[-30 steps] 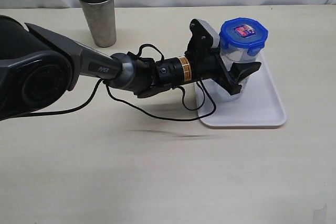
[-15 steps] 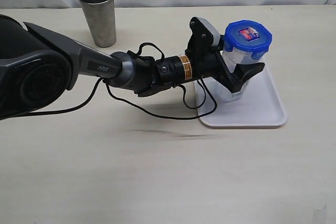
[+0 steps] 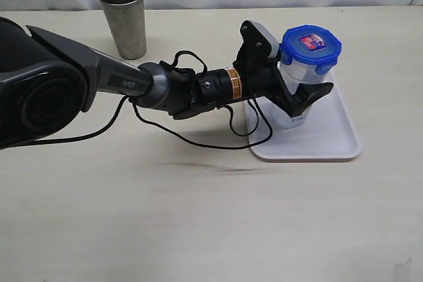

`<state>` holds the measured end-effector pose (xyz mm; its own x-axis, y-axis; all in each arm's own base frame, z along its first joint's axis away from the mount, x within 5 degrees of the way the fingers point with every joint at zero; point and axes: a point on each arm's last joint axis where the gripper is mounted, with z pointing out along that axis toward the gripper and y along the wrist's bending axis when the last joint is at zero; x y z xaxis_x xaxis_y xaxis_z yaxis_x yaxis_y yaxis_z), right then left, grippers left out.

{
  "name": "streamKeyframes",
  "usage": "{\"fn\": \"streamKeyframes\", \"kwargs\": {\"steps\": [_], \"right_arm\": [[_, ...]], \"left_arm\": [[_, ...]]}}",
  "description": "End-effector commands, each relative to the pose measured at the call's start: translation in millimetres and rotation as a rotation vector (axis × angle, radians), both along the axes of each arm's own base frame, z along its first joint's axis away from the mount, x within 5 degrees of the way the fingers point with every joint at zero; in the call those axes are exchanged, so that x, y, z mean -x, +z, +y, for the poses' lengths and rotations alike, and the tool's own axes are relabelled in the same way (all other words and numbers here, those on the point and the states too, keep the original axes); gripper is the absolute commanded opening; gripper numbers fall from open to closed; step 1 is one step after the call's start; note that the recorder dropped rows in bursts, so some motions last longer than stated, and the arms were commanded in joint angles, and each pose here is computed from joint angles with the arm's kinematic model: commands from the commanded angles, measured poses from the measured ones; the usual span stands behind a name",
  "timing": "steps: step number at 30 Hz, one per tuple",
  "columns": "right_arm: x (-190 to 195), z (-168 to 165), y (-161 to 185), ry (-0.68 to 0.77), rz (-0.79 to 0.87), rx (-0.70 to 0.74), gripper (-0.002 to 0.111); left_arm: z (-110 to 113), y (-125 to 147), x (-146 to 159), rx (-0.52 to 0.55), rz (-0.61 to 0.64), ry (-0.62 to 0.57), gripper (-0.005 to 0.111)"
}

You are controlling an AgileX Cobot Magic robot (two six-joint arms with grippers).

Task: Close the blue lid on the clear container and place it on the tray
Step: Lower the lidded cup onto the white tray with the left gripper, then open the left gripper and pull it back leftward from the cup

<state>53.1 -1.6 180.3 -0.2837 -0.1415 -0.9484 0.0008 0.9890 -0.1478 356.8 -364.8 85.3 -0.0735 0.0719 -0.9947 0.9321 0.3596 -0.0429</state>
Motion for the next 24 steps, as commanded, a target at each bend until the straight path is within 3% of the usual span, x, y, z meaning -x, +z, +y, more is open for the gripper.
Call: {"fn": "streamKeyframes", "kwargs": {"steps": [1, 6, 15, 20, 24], "right_arm": [[0.2, -0.1, 0.0, -0.005, -0.006, -0.006, 0.004], [0.2, -0.1, 0.0, -0.005, -0.006, -0.006, 0.004], [0.2, -0.1, 0.0, -0.005, -0.006, -0.006, 0.004], [0.2, -0.1, 0.0, -0.005, -0.006, -0.006, 0.004], [0.2, -0.1, 0.0, -0.005, -0.006, -0.006, 0.004]], "left_arm": [[-0.7, 9.6, -1.5, 0.020, -0.006, -0.001, 0.098], [0.2, 8.4, -2.8, 0.015, 0.017, 0.012, 0.105], [1.3, 7.2, -2.9, 0.011, 0.044, 0.002, 0.105], [7.8, 2.9, 2.3, -0.036, 0.065, -0.149, 0.105], [19.5, 0.9, -5.3, -0.050, 0.099, -0.159, 0.105]]}}
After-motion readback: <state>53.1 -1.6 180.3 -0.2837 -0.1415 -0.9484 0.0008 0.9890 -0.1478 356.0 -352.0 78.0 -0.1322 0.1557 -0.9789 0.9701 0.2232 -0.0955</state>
